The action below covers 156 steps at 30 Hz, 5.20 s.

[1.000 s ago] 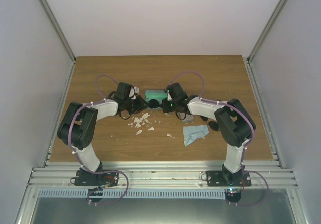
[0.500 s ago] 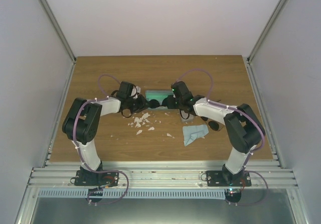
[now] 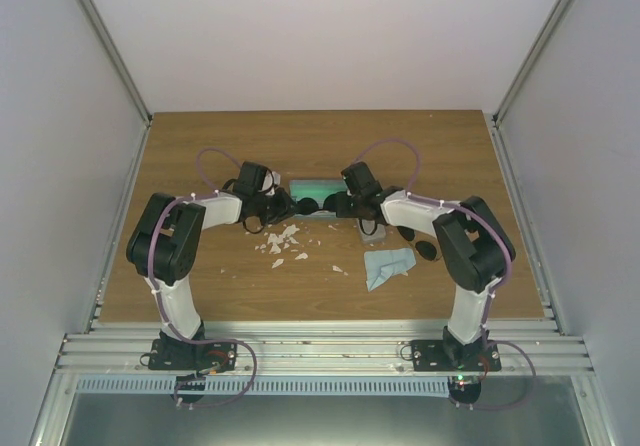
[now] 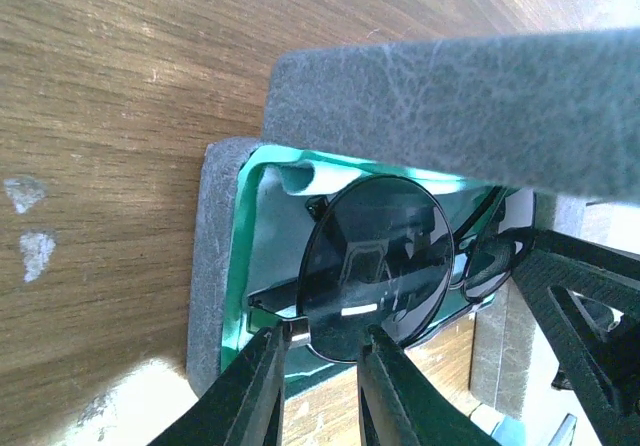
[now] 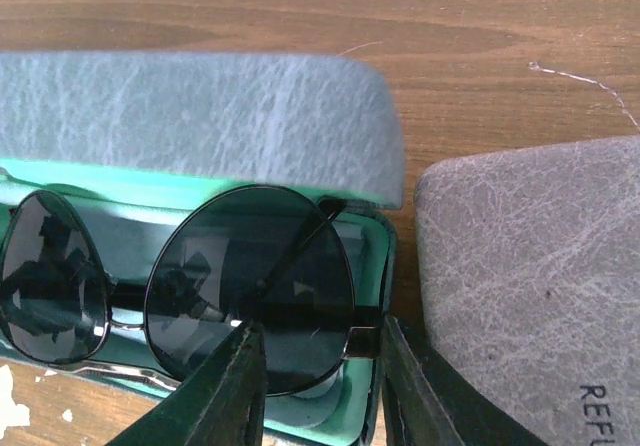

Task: Organize the sunglasses
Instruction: Adjust the sunglasses in the sunglasses case, then close the sunglasses case at the center of the board, then move the sunglasses case at the center of the board.

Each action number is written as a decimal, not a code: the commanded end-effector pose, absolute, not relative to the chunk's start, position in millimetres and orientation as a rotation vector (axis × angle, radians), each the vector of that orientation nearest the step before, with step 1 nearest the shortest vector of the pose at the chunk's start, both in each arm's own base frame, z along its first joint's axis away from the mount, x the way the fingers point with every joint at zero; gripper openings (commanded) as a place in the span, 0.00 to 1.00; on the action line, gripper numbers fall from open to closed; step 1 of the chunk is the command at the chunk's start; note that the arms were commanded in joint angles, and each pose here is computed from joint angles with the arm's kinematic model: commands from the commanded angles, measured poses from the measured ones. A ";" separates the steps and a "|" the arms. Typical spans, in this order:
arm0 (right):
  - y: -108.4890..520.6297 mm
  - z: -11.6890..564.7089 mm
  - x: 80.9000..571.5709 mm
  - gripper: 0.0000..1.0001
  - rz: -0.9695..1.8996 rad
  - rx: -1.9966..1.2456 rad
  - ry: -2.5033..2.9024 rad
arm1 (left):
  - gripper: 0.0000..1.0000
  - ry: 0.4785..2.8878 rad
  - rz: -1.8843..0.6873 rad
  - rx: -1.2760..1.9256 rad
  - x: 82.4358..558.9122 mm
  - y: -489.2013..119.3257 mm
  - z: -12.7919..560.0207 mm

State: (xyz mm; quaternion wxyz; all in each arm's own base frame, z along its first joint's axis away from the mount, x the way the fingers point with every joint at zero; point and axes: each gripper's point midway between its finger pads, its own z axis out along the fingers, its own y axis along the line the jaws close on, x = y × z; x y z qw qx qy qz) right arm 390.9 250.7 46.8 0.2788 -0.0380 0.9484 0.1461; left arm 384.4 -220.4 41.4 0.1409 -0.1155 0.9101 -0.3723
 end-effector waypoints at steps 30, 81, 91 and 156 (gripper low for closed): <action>261.7 129.4 431.5 0.40 0.354 -0.180 2.366 | 0.23 2.525 -0.878 -0.323 367.3 -189.6 82.1; 325.5 70.2 377.6 1.00 0.443 -1.276 2.183 | 0.32 2.436 -0.783 -0.417 309.4 -149.3 93.3; 314.8 30.8 396.7 1.00 0.249 -1.390 2.218 | 0.40 2.421 -0.865 -0.395 301.7 -136.5 108.4; 82.3 30.4 540.7 0.68 -0.038 0.090 2.543 | 0.40 2.431 -0.912 -0.412 301.5 -132.5 99.8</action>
